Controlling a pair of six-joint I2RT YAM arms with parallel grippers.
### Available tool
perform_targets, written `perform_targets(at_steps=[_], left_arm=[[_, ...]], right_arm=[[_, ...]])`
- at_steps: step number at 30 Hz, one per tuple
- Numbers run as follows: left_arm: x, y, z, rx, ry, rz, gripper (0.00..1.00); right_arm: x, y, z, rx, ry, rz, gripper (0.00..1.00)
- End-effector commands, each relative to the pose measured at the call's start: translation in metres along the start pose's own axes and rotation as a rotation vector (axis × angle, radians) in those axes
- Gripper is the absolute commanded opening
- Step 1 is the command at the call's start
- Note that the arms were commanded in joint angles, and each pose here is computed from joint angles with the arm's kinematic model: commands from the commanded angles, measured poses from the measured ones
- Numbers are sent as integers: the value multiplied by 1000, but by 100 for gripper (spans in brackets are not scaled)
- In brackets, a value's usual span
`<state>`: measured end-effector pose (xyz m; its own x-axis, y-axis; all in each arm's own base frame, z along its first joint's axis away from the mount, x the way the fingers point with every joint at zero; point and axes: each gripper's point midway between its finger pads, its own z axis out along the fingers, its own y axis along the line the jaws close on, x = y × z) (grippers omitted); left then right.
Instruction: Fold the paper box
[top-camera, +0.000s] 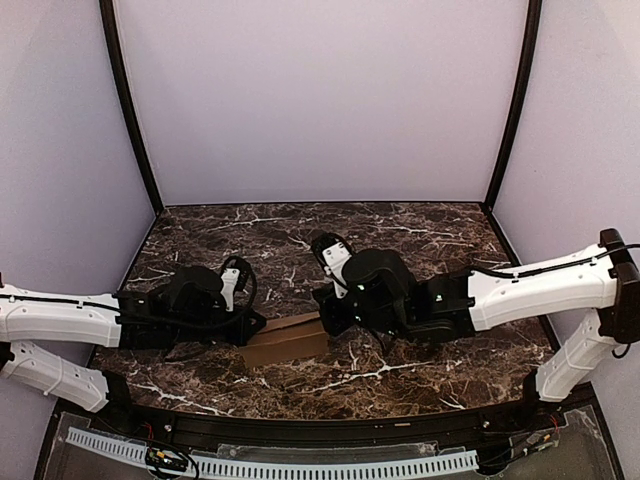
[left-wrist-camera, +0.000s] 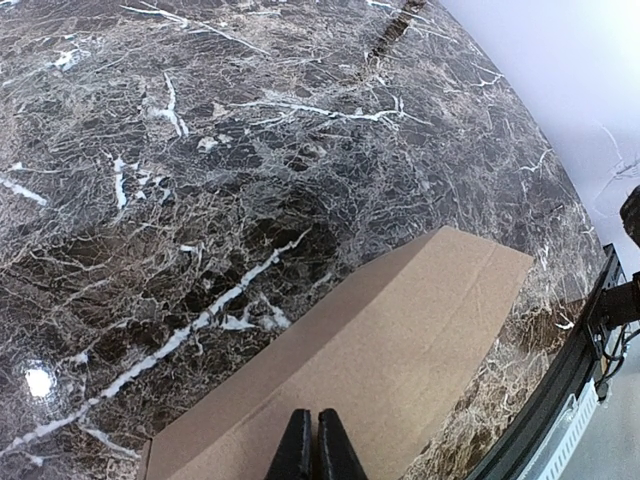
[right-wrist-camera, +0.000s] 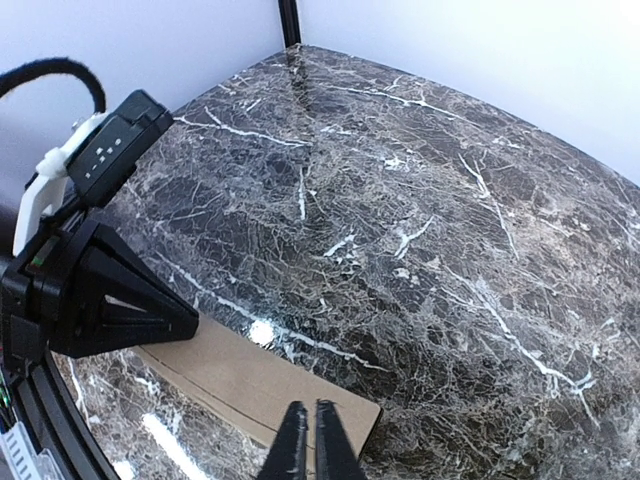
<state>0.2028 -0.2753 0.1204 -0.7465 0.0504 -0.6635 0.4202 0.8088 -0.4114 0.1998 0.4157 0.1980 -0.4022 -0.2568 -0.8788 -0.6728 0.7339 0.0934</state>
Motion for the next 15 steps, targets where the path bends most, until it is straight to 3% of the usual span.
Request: perform_targets(at_steps=[1,10,15], left_arm=[[39,21,5,-57,127,3,3],[38,22,6,-64,127,9,3],[38,22,7,-67,130,11,3]], right_arm=[[12,-9,17,11,16,12,0],[115,-10,46,-71,208,146,0],[113,-13,39,-64,194,157,0]])
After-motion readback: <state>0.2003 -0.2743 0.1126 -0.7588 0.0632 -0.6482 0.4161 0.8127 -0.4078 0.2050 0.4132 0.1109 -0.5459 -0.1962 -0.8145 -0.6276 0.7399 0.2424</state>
